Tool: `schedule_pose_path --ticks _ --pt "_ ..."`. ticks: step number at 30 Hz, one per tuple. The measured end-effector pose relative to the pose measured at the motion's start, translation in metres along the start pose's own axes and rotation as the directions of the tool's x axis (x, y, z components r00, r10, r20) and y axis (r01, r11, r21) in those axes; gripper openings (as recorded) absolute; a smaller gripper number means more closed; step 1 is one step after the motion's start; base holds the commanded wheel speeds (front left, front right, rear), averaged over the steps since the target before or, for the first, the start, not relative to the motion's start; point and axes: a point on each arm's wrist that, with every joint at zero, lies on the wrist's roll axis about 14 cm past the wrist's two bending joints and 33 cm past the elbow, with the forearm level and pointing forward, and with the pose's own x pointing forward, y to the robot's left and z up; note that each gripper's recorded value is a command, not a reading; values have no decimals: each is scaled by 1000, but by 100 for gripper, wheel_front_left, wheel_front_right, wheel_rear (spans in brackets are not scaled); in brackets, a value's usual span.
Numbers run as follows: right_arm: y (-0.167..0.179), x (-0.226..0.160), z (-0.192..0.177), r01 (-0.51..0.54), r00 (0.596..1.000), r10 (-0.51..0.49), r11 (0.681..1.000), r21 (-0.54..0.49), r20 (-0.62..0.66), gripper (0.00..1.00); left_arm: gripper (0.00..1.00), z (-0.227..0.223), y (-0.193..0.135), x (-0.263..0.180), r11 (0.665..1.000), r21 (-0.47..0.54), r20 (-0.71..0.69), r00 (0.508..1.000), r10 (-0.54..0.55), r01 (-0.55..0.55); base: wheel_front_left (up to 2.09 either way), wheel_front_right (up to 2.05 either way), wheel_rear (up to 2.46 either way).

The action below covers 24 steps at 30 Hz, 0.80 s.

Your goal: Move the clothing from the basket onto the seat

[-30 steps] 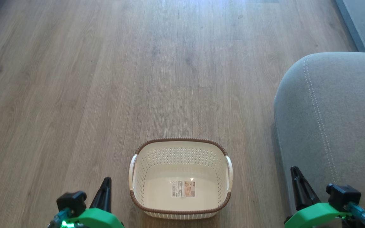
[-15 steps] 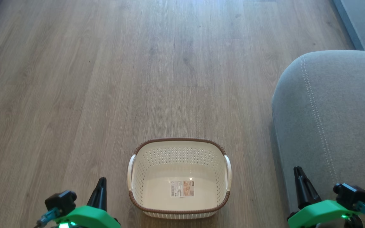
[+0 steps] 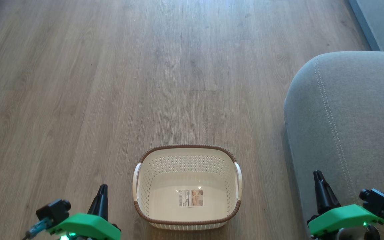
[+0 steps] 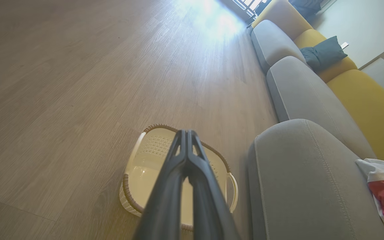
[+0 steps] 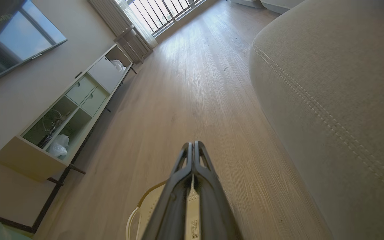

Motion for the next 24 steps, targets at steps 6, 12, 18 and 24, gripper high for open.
schedule_pose_path --ticks 6,12,18,24 --pt "-4 0 0 17 1000 -17 998 65 -4 0 0 4 -4 5 998 -59 0 1000 -9 9 0 0 0" --pt "-4 2 4 22 1000 -22 993 119 4 0 0 4 -3 6 994 -112 -6 1000 -7 6 0 0 0" --pt "-6 3 6 31 999 -32 982 184 5 0 0 6 0 7 985 -173 -12 1000 6 -8 0 0 0" --pt "-9 2 7 42 999 -44 968 248 1 0 0 6 -2 9 972 -236 -20 1000 -4 0 0 0 0"
